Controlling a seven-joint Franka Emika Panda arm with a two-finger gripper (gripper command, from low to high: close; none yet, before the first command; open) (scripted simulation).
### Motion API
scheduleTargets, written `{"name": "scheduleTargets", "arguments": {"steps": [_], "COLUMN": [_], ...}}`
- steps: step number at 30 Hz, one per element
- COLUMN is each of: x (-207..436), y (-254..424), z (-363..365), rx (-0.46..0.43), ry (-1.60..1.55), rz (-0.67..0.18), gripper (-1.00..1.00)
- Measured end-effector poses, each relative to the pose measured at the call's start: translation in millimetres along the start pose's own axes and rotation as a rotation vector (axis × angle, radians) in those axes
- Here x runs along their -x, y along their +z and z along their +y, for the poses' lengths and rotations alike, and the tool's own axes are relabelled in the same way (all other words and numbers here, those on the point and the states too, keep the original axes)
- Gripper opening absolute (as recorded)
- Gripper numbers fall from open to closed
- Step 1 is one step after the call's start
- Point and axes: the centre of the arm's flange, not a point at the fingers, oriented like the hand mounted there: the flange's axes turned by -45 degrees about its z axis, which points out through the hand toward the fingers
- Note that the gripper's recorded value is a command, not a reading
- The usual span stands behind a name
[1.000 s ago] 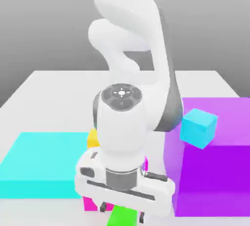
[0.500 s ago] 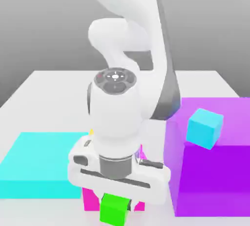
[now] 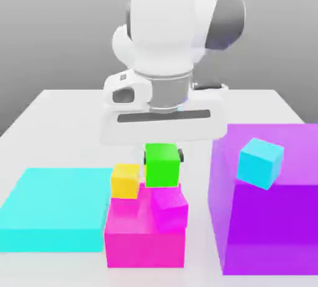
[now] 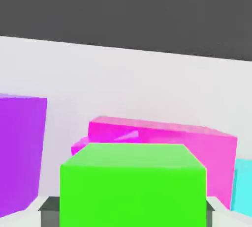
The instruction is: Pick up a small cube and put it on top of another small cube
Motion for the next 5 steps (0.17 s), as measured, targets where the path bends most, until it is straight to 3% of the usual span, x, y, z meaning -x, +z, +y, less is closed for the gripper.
{"name": "scheduleTargets", "arguments": {"steps": [2,3,5], "x": [1,2,2], "y": [26,35,35], "z": [-1,-1,-1], "rx": [0.002,0.002,0.002], "ry": [-0.001,-0.001,-0.001], "rz": [0.001,0.001,0.001], "gripper": [-1.0,1.0,1.0]}}
